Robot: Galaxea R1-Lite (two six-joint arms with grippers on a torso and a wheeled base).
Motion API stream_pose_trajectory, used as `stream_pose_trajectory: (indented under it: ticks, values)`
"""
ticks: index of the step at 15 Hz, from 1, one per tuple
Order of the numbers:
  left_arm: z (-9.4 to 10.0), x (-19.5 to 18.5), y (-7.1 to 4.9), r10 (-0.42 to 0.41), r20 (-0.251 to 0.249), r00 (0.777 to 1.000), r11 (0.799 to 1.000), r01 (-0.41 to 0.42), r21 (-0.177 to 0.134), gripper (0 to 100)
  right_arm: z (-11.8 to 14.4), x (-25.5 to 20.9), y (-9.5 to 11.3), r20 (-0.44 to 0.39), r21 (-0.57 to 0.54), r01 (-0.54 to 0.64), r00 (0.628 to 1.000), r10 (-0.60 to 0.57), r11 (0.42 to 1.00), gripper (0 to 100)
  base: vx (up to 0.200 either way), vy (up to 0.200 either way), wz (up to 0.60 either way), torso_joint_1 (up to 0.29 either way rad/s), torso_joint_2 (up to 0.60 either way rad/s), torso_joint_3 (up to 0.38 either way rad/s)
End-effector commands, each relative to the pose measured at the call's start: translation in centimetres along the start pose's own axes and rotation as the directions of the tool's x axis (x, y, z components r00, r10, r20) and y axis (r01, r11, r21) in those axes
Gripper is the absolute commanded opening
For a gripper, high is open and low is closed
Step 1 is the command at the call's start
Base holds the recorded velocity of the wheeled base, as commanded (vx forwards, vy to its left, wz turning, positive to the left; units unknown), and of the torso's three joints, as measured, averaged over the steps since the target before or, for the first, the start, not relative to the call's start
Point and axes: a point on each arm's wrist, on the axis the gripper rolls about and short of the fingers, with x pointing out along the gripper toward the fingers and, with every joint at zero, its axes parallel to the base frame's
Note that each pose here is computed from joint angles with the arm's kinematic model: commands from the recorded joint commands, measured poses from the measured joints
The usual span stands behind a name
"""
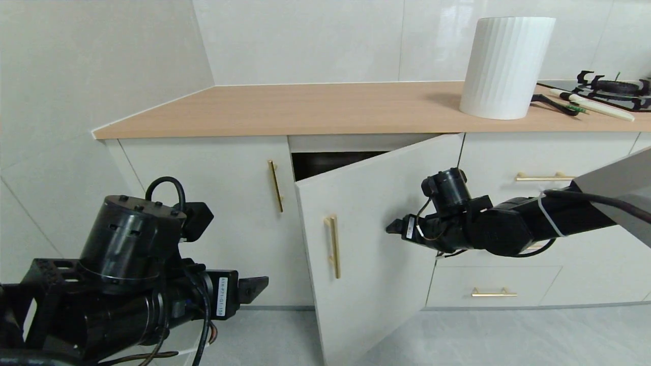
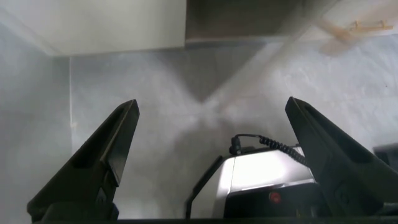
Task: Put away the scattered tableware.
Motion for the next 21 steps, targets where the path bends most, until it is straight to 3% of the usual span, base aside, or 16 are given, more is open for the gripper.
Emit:
stream_pose_trajectory:
  ticks: [1, 4, 8, 16, 21]
  values:
    - [0.0, 0.1, 0.0, 0.003, -0.001, 1.0, 1.0, -0.003, -0.002, 100, -0.3, 0.8, -0.1, 0.0, 0.009, 0.002, 1.0, -0.002, 1.0, 100, 0.0, 0.0, 0.0, 0.0, 0.0, 0.0]
    - [0.1, 0.1, 0.0, 0.006, 0.003, 1.0, 1.0, -0.006, -0.004, 100, 0.0, 1.5, 0.2, 0.046, 0.05, -0.018, 0.999, 0.015, 0.999, 100, 0.0, 0.0, 0.0, 0.0, 0.0, 0.0]
    - [0.0, 0.1, 0.0, 0.007, 0.002, 1.0, 1.0, -0.007, -0.004, 100, 0.6, 4.0, 0.5, 0.18, 0.146, 0.056, 0.98, -0.082, 0.988, 100, 0.0, 0.0, 0.0, 0.0, 0.0, 0.0]
    - [0.1, 0.2, 0.0, 0.009, 0.003, 1.0, 1.0, -0.009, -0.008, 100, 4.1, 4.6, -1.3, 0.296, 0.295, 0.079, 0.94, -0.17, 0.952, 100, 0.0, 0.0, 0.0, 0.0, 0.0, 0.0]
    - [0.0, 0.2, 0.0, 0.009, 0.0, 1.0, 1.0, -0.009, -0.006, 100, 5.0, 4.9, -2.3, 0.314, 0.319, 0.09, 0.929, -0.195, 0.943, 100, 0.0, 0.0, 0.0, 0.0, 0.0, 0.0]
